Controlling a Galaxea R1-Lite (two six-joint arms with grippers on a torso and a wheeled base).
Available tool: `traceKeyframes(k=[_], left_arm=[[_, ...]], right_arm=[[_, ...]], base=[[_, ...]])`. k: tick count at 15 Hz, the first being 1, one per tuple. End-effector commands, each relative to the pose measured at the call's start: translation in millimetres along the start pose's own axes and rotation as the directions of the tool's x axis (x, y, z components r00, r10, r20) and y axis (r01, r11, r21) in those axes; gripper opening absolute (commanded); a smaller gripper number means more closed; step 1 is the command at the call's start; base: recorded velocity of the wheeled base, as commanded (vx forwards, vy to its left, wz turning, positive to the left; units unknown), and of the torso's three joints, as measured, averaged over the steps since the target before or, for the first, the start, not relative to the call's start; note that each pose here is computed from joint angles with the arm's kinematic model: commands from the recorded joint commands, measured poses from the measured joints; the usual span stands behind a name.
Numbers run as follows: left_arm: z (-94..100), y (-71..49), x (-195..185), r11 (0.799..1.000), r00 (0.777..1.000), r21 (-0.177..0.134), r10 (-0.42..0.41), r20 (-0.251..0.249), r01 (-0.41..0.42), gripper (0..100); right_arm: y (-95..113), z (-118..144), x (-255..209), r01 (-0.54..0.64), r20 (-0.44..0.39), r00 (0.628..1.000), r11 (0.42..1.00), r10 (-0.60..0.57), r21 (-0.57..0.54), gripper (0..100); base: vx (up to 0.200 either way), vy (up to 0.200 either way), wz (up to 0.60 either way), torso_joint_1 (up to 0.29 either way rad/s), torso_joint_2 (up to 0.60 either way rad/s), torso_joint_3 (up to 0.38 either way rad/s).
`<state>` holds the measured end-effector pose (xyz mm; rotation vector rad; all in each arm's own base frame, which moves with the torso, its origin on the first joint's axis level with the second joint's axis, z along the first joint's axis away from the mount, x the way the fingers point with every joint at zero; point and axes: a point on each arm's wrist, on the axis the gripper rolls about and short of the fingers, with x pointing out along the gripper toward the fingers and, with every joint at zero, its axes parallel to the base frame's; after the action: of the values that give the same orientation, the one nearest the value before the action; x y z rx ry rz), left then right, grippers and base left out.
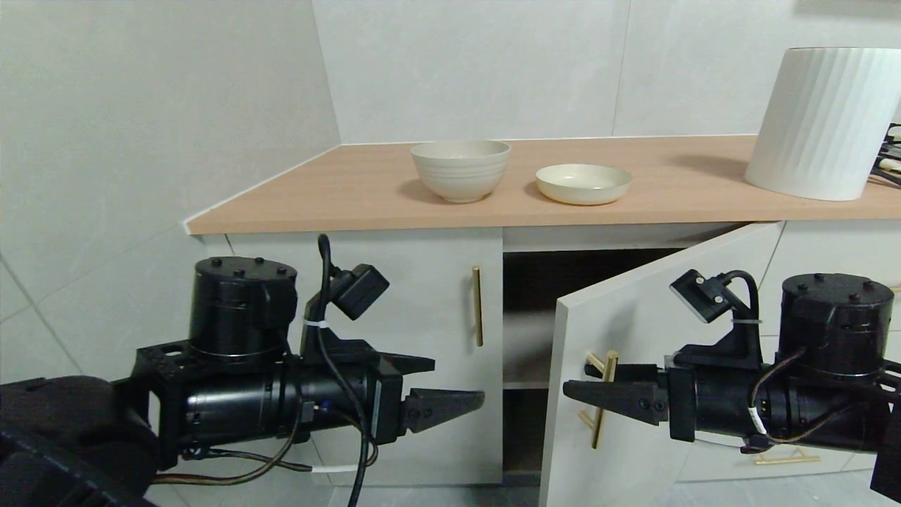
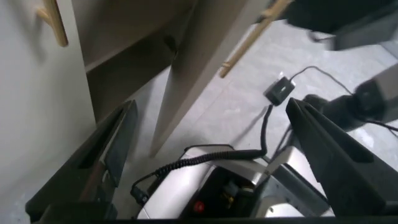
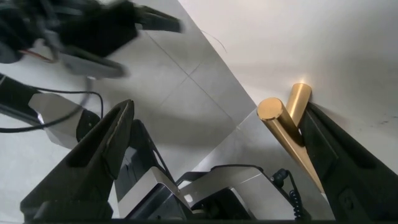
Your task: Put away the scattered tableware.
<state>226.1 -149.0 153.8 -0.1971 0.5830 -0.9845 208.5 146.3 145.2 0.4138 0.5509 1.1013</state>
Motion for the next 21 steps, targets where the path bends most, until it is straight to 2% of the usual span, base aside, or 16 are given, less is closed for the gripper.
traceKeyframes(k=[1, 5, 6, 8, 9, 10, 11, 13, 16, 18, 19, 21], left_arm=[[-12.0, 11.0, 17, 0.999, 0.998, -0.032, 0.011, -0.058, -0.012, 0], [-0.2, 11.4, 32, 1.000, 1.000, -0.018, -0.011, -0.027, 0.011, 0], [3.7, 9.6, 39, 0.999, 1.000, -0.032, -0.028, -0.004, 0.028, 0], [8.7, 3.0, 64, 0.989, 0.995, -0.111, -0.089, 0.046, 0.094, 0], [10.4, 8.1, 78, 0.986, 0.993, -0.131, -0.099, 0.062, 0.106, 0], [7.5, 15.7, 92, 0.985, 0.994, -0.140, -0.094, 0.058, 0.102, 0], [0.8, 24.7, 105, 0.986, 0.995, -0.141, -0.076, 0.061, 0.084, 0], [-8.6, 24.8, 122, 0.989, 0.993, -0.118, -0.082, 0.089, 0.093, 0], [-18.0, 34.0, 137, 0.992, 0.990, -0.105, -0.052, 0.133, 0.066, 0], [-17.4, 32.8, 149, 0.993, 0.985, -0.088, -0.061, 0.164, 0.077, 0], [-15.8, 32.0, 155, 0.995, 0.981, -0.083, -0.035, 0.193, 0.051, 0], [-14.8, 25.4, 157, 0.996, 0.976, -0.072, -0.036, 0.214, 0.052, 0]], right_arm=[[-1, -2, 2, -0.001, -0.013, 1.000, 1.000, 0.001, 0.007, 100], [1, -2, 1, -0.003, -0.010, 1.000, 1.000, 0.003, 0.003, 100], [2, -2, -1, -0.003, -0.006, 1.000, 1.000, 0.003, 0.001, 100], [2, -3, -2, -0.003, -0.006, 1.000, 1.000, 0.003, 0.001, 100], [2, -3, -2, -0.002, -0.009, 1.000, 1.000, 0.002, 0.003, 100], [2, -3, -2, -0.002, -0.008, 1.000, 1.000, 0.002, 0.002, 100], [2, -5, -3, 0.001, -0.010, 1.000, 1.000, -0.001, 0.000, 100], [2, -9, -5, 0.006, -0.020, 1.000, 0.998, -0.007, -0.061, 100], [0, -12, -6, 0.012, -0.027, 1.000, 0.996, -0.014, -0.085, 100], [0, -12, -7, 0.016, -0.026, 1.000, 0.996, -0.018, -0.085, 100], [-1, -11, -8, 0.025, -0.019, 0.999, 0.996, -0.026, -0.085, 100], [-7, -10, -12, 0.067, 0.000, 0.998, 0.995, -0.067, -0.078, 100]], base=[[0.000, 0.000, 0.00, 0.000, 0.00, 0.000], [0.000, 0.000, 0.00, 0.000, 0.00, 0.000], [0.000, 0.000, 0.00, 0.000, 0.00, 0.000], [0.000, 0.000, 0.00, 0.000, 0.00, 0.000], [0.000, 0.000, 0.00, 0.000, 0.00, 0.000], [0.000, 0.000, 0.00, 0.000, 0.00, 0.000], [0.000, 0.000, 0.00, 0.000, 0.00, 0.000], [0.000, 0.000, 0.00, 0.000, 0.00, 0.000], [0.000, 0.000, 0.00, 0.000, 0.00, 0.000], [0.000, 0.000, 0.00, 0.000, 0.00, 0.000], [0.000, 0.000, 0.00, 0.000, 0.00, 0.000], [0.000, 0.000, 0.00, 0.000, 0.00, 0.000]])
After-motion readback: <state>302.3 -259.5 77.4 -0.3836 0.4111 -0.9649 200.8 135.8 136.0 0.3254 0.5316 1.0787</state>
